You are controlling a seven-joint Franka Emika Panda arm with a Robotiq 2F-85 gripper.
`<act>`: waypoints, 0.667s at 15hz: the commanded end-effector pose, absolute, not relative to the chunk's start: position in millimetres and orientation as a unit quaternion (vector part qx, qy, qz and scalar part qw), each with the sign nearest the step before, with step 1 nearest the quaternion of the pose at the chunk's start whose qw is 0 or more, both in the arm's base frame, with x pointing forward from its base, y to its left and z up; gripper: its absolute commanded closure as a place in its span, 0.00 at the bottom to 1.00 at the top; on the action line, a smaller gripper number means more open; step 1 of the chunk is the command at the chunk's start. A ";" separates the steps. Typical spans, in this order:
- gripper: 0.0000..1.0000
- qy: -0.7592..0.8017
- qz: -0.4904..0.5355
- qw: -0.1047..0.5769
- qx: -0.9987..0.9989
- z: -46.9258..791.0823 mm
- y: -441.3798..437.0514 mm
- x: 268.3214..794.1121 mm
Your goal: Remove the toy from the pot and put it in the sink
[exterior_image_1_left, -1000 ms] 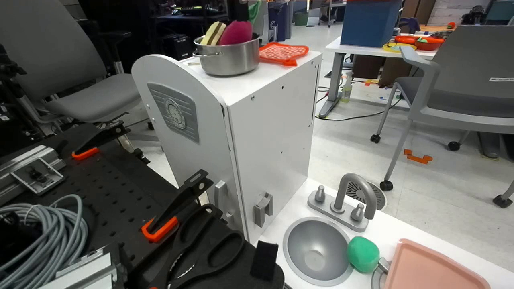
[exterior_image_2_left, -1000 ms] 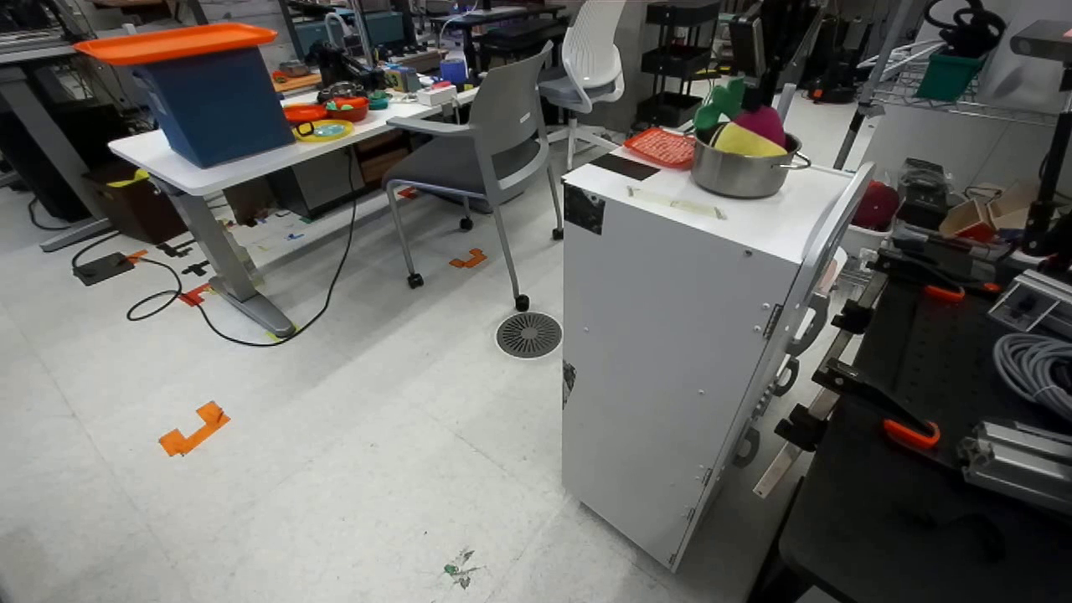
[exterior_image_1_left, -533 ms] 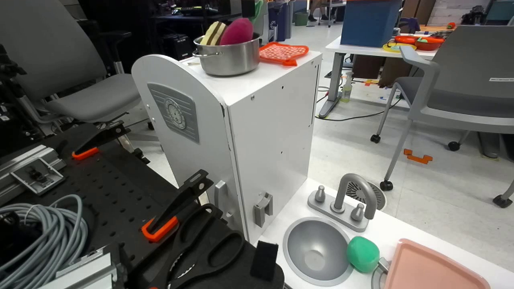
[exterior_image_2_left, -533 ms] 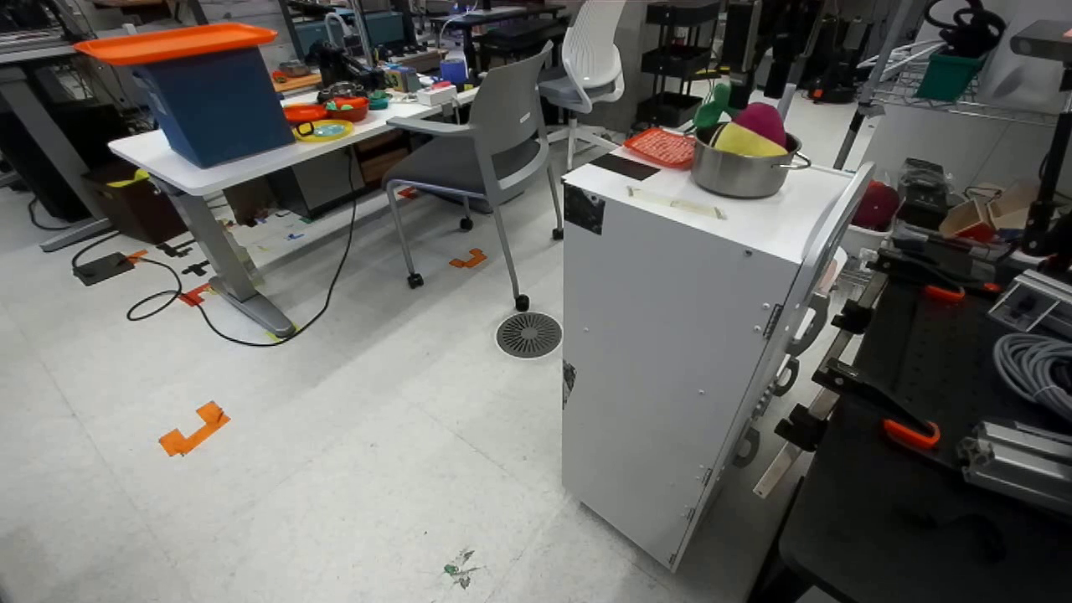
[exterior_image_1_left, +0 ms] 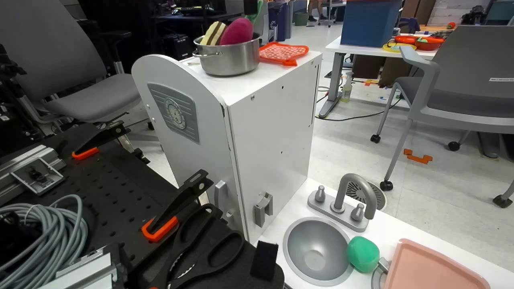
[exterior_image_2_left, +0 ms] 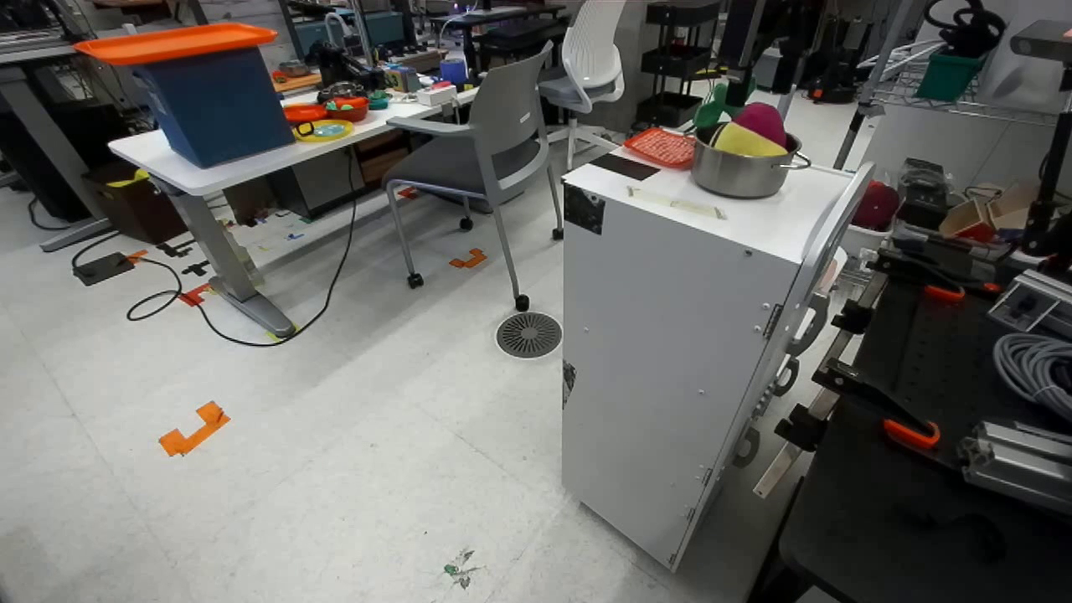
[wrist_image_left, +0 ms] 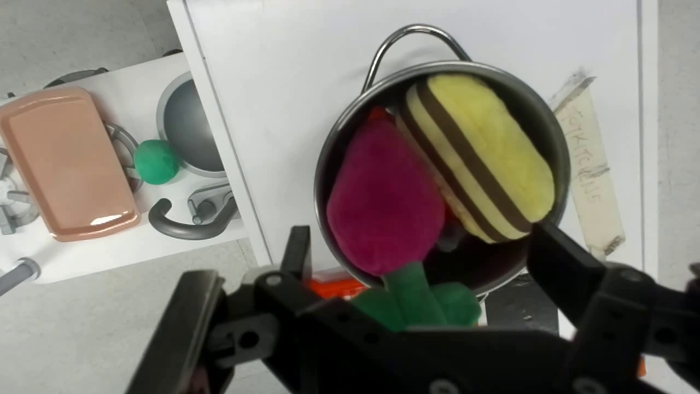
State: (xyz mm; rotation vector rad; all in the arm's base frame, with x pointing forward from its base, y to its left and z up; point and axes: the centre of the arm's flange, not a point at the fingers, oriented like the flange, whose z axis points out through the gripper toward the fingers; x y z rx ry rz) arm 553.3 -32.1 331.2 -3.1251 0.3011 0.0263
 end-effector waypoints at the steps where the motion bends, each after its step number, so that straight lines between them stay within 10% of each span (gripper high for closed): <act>1: 0.00 0.096 0.012 0.006 -0.995 329.4 -35.1 552.3; 7: 0.03 0.097 0.017 0.005 -0.995 324.9 -37.2 550.1; 8: 0.28 0.096 0.016 0.005 -0.995 324.7 -37.2 549.8; 10: 0.31 0.096 0.017 0.004 -0.995 324.3 -37.2 549.7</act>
